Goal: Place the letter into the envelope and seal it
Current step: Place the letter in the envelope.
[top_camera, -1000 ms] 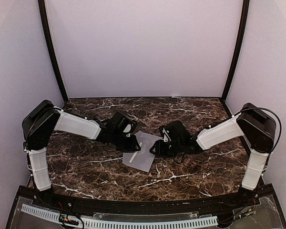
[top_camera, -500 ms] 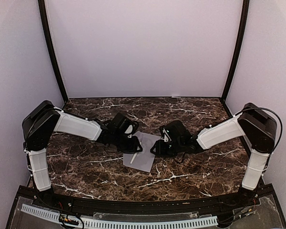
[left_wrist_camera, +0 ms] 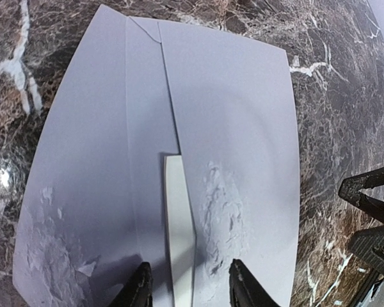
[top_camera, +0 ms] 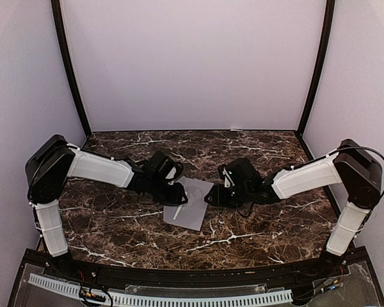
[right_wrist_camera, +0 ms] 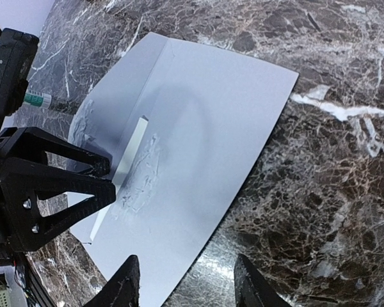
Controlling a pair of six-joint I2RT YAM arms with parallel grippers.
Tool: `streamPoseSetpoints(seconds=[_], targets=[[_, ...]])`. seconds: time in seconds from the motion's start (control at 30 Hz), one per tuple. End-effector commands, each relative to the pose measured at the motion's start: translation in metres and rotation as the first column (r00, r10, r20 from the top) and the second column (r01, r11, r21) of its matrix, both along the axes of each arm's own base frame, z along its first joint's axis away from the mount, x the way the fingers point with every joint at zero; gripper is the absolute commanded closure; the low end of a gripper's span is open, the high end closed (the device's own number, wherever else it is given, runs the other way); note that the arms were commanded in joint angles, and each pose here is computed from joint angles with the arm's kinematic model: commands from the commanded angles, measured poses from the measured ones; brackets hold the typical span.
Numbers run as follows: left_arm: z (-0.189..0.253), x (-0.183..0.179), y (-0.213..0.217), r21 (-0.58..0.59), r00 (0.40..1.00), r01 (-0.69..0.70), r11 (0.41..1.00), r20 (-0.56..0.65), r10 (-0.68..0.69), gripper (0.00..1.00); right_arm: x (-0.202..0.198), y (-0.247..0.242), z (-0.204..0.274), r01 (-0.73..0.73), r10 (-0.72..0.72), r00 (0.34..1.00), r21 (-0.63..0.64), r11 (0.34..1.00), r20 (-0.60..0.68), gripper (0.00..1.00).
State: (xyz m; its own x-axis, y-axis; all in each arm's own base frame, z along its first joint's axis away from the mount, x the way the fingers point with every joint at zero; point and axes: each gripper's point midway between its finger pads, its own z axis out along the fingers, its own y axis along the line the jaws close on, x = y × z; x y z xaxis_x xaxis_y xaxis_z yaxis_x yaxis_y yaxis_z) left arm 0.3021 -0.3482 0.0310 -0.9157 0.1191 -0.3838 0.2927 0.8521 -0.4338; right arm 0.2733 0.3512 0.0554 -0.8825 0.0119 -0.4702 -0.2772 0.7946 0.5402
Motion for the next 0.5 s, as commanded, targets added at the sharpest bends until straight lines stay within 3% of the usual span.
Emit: streamPoseSetpoints(seconds=[0.0,0.47], targets=[[0.012,-0.011,0.004,-0.027,1.0,0.008,1.0,-0.006,-0.008,0.62,-0.01,0.004,0.001,-0.01,0.012,0.999,0.061,0.998,-0.035,0.54],[0.001,-0.024,0.009,-0.036,0.999,0.007,0.999,-0.042,-0.008,0.74,-0.018,0.014,-0.012,-0.035,0.041,0.996,0.082,0.996,-0.076,0.59]])
